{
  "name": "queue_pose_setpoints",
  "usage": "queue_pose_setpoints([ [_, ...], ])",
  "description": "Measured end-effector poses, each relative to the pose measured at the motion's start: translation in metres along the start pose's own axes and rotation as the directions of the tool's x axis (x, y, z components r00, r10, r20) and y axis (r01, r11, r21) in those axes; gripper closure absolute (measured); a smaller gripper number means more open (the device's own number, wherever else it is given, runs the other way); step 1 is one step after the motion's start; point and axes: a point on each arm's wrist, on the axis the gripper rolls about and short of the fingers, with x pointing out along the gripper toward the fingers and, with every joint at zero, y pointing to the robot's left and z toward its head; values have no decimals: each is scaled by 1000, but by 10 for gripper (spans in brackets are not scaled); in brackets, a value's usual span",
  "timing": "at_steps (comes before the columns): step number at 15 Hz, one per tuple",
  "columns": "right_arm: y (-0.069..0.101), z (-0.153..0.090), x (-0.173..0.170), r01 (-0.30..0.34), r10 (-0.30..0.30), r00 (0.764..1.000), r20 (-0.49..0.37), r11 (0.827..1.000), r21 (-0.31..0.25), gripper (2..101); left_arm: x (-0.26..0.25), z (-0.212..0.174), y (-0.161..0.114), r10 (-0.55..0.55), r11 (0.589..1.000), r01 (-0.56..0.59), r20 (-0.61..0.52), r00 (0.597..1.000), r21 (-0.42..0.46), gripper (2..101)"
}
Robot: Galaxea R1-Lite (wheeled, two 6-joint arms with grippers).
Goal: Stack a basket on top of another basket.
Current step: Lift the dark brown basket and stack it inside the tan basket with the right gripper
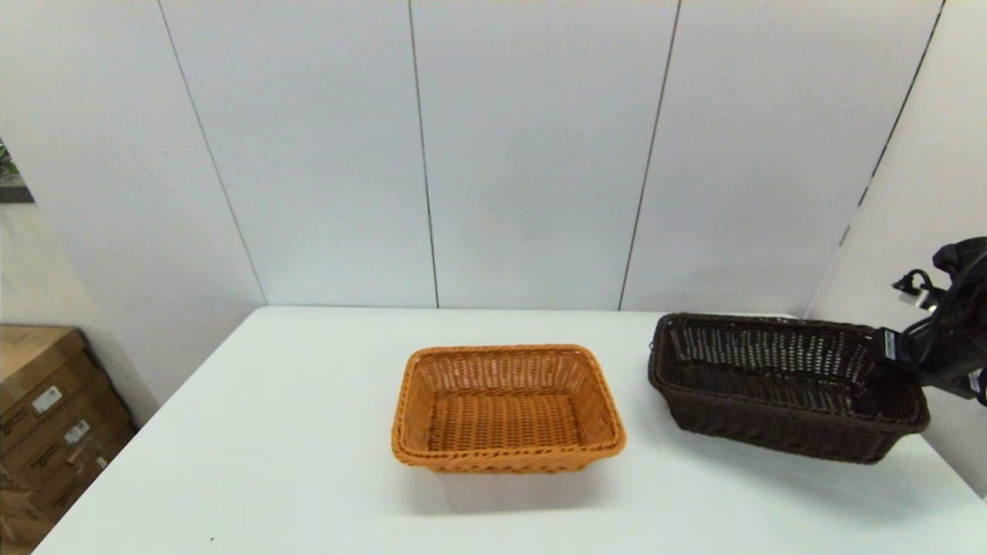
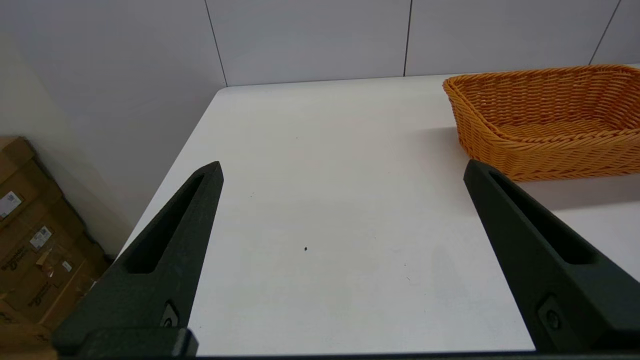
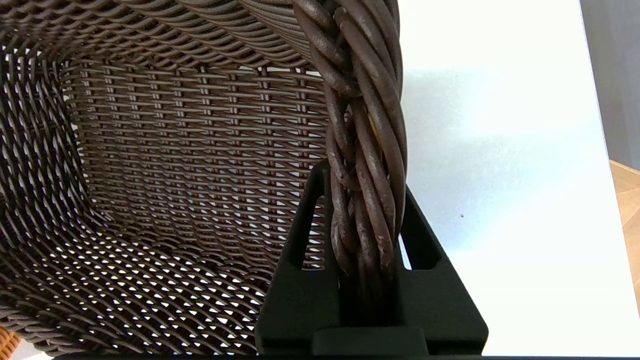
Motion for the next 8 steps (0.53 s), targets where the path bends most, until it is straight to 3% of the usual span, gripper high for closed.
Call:
queue_pose_setpoints([
  [8, 0, 0, -1, 0, 0, 1000, 2, 1000, 1, 867, 0, 0, 0, 0, 1000, 0, 0, 1000, 0, 54],
])
